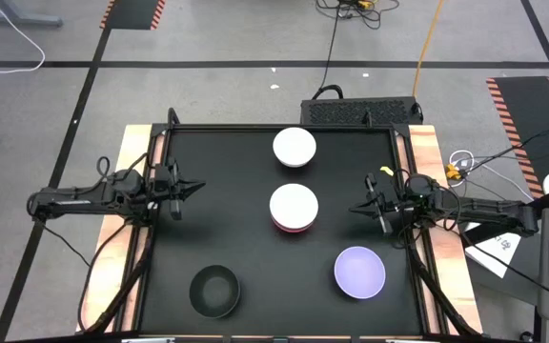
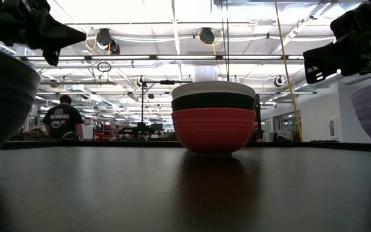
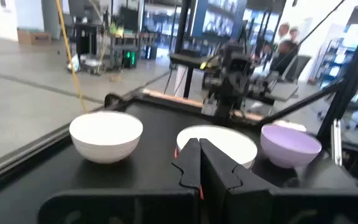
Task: Nest bowls inside each other
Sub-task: Stack the white bowl on top of the white bowl
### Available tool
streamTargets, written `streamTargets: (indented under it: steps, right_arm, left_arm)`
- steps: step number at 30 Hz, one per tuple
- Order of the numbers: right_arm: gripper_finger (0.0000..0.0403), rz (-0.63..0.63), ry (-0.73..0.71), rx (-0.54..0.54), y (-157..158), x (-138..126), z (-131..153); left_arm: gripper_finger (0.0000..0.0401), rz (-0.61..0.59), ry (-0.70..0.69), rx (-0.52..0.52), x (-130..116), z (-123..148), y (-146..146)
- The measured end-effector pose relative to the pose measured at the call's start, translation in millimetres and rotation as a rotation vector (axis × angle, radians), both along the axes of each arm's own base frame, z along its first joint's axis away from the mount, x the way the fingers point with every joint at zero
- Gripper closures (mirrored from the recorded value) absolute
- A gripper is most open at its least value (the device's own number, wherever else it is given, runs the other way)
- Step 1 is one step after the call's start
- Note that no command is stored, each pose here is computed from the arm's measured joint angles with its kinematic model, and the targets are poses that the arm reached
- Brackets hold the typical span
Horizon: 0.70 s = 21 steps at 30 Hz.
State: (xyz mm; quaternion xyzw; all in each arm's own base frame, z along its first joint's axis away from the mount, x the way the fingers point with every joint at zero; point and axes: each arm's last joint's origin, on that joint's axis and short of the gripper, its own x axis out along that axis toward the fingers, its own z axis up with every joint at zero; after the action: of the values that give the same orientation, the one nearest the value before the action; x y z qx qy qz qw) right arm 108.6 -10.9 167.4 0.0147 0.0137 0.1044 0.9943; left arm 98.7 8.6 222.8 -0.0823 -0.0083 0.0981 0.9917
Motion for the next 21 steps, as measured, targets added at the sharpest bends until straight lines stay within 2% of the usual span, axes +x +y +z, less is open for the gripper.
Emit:
streamTargets:
  steps: [10, 16, 21]
  right_arm:
    - [0.0403, -0.001, 0.007, 0.023, 0.0, 0.1, -0.2]
    - [0.0403, -0.005, 0.002, 0.027, -0.1, 0.2, 0.4]
    - [0.0403, -0.133, -0.018, 0.007, -3.8, 0.7, 1.9]
  left_arm:
    - [0.0401, -0.016, -0.038, 0.008, -5.2, -20.3, -0.7]
    - [0.0401, -0.024, -0.015, 0.011, -4.2, -31.1, -0.9]
    - [0.04, -0.026, 0.019, 0.021, -2.2, -41.2, -0.8]
